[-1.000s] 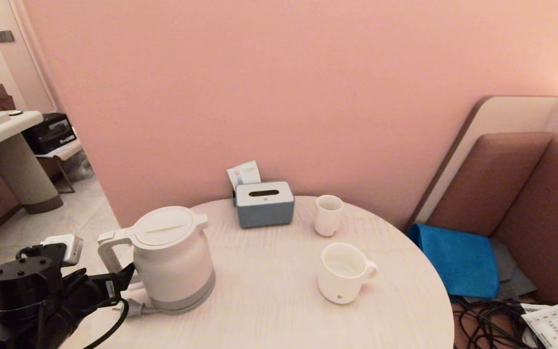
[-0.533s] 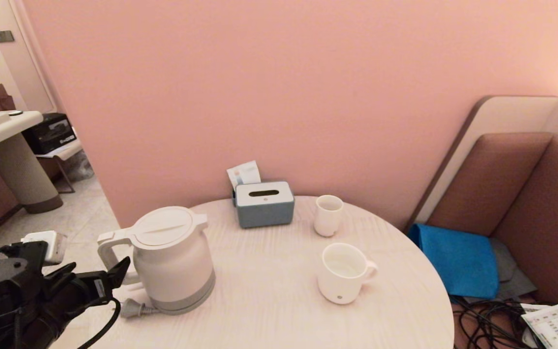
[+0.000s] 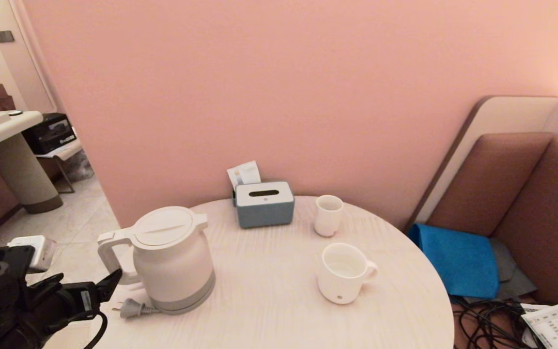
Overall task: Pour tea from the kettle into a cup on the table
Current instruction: Pick up the cup
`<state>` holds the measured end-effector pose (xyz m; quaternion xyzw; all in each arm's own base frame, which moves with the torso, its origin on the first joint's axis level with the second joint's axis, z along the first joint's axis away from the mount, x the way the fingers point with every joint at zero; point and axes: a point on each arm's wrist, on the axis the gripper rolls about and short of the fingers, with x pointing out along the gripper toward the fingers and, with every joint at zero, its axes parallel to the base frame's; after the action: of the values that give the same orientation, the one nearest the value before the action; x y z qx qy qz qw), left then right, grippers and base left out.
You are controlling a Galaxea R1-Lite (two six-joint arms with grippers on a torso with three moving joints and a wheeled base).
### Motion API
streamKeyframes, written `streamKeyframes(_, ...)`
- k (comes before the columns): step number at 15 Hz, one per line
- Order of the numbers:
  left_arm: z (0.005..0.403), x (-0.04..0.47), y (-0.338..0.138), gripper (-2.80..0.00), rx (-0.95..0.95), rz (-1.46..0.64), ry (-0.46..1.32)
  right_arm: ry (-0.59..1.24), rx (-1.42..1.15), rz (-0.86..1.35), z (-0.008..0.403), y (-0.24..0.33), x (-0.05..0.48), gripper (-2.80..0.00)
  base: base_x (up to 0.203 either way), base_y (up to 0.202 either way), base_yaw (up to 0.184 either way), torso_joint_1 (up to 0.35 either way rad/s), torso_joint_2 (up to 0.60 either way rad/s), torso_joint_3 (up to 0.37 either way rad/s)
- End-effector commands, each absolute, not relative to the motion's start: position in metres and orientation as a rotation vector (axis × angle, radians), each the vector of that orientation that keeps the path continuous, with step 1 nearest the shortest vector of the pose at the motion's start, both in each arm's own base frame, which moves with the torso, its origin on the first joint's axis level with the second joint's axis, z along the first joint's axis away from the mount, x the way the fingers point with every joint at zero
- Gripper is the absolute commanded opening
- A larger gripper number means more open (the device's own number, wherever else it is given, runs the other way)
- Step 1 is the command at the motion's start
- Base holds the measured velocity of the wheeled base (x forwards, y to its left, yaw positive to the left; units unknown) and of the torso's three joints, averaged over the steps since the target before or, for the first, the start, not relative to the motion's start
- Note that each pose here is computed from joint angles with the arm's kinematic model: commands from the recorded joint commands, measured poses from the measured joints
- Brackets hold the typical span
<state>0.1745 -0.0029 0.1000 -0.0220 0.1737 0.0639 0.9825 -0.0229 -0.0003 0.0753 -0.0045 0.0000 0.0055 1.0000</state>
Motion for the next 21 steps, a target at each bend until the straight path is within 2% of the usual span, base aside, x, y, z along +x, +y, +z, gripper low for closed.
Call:
streamKeyframes(1,0.124,0.156,-0.002,0.00,-0.046,0.129,0.371,0.001,-0.009,0.011,0.075,0.000,-0.023,-2.80,0.000,0.000,0.000,0.000,0.00,0.000)
streamKeyframes(5,0.149,0.124,-0.001,0.00,-0.050,0.140,0.547,0.001,-0.009,0.012,0.075,0.000,-0.023,-2.80,0.000,0.000,0.000,0.000,0.00,0.000)
streamKeyframes(8,0.153,0.092,0.000,0.00,-0.037,0.149,0.665,0.001,-0.009,0.012,0.075,0.000,-0.023,-2.80,0.000,0.000,0.000,0.000,0.00,0.000)
streamKeyframes(10,0.158,0.072,0.001,0.00,-0.037,0.150,0.687,0.001,-0.009,0.011,0.075,0.000,-0.023,-2.80,0.000,0.000,0.000,0.000,0.00,0.000)
streamKeyframes(15,0.173,0.008,0.005,0.00,-0.039,0.230,0.404,0.001,-0.009,0.011,0.075,0.000,-0.023,-2.80,0.000,0.000,0.000,0.000,0.00,0.000)
streamKeyframes(21,0.173,-0.059,0.006,0.00,-0.009,0.275,0.194,0.001,-0.009,0.012,0.075,0.000,-0.023,-2.80,0.000,0.000,0.000,0.000,0.00,0.000)
